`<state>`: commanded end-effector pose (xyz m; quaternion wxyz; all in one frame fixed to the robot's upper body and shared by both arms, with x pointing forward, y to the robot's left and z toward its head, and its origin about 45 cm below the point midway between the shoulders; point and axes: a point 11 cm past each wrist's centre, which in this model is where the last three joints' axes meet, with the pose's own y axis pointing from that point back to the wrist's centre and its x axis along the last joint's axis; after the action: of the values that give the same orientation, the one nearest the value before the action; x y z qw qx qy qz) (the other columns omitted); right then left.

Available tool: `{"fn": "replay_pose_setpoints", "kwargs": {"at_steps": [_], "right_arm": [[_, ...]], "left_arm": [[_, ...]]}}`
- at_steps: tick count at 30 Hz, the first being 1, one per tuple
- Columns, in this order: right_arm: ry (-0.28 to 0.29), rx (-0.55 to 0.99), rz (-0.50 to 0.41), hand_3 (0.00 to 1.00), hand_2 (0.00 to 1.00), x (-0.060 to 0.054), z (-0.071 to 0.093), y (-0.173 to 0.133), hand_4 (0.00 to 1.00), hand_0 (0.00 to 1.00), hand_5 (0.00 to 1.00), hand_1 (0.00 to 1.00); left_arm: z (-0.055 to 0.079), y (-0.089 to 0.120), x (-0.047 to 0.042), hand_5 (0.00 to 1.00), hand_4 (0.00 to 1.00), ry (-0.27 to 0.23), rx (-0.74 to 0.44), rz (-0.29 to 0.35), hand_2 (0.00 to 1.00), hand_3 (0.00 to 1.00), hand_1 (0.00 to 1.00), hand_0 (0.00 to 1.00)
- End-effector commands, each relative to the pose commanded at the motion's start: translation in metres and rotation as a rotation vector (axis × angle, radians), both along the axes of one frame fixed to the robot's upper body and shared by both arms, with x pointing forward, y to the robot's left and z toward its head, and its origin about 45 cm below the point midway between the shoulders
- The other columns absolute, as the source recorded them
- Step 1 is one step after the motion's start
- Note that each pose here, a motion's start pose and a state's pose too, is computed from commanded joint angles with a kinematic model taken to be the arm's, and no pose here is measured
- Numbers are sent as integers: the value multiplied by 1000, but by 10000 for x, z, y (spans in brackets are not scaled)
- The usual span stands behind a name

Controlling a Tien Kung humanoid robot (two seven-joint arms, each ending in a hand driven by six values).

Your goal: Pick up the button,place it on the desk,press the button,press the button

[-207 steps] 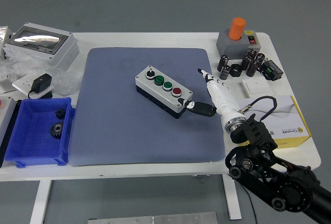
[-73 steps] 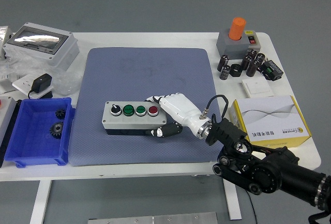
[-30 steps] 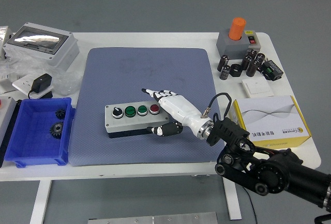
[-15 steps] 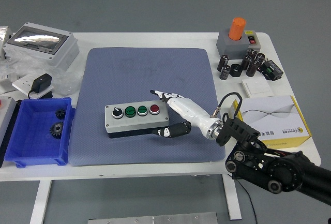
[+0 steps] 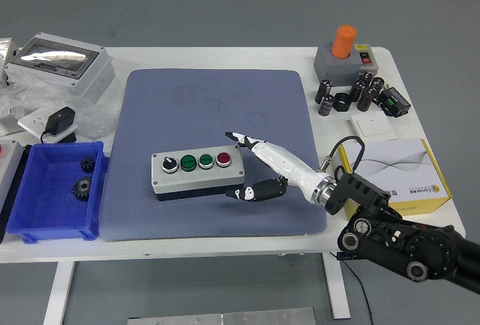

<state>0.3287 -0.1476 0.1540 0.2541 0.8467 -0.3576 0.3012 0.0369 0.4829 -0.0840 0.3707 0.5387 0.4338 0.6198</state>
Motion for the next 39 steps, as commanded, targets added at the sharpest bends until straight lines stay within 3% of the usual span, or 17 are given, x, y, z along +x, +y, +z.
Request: {"fn": "replay_pose_setpoints", "kwargs": {"at_steps": [7,8,15,17,20,23,25,26,31,32,37,38,39], "right_arm": [[13,16,8,998,998,-25,0,12,898,969,324,891],[12,16,7,998,998,-26,3,8,796,965,275,878],[-4,53,-30,998,998,9,82,-71,770,964,262,871],[-22,83,-65,998,998,30,166,-156,770,964,262,871],[-96,111,-152,998,998,82,385,-388,787,961,270,877],[-181,60,-209,998,998,153,637,-608,787,961,270,877],[-206,-14,-195,998,998,196,800,-690,787,961,270,877],[-204,-60,-178,998,940,197,844,-707,798,857,335,831],[-103,-200,-91,998,940,122,874,-635,798,857,335,831],[-82,-219,-73,809,556,111,875,-593,524,397,266,488],[-27,-293,16,809,556,100,881,-379,524,397,266,488],[-20,-302,31,755,312,100,875,-345,297,180,141,251],[-14,-312,45,755,312,100,867,-313,297,180,141,251]], "left_arm": [[6,13,4,896,449,-3,5,-3,675,789,704,722],[7,16,1,893,447,-2,6,-3,676,787,704,722],[7,17,4,891,445,-5,8,-4,676,784,704,722],[5,12,8,891,445,-7,7,-5,676,784,704,722],[-1,3,-3,888,445,-6,5,-3,677,782,704,722],[-4,2,-35,888,445,1,5,3,677,782,704,722],[2,15,-50,888,445,5,8,8,677,782,704,722],[7,23,-50,888,445,6,9,10,677,783,703,721],[27,59,-21,888,445,1,15,8,677,783,703,721],[27,59,-20,888,446,2,14,7,678,782,703,720],[31,66,-30,888,446,9,13,6,678,782,703,720],[33,69,-30,888,446,9,13,6,678,783,703,720],[34,72,-30,888,446,9,13,6,678,783,703,720]]}}
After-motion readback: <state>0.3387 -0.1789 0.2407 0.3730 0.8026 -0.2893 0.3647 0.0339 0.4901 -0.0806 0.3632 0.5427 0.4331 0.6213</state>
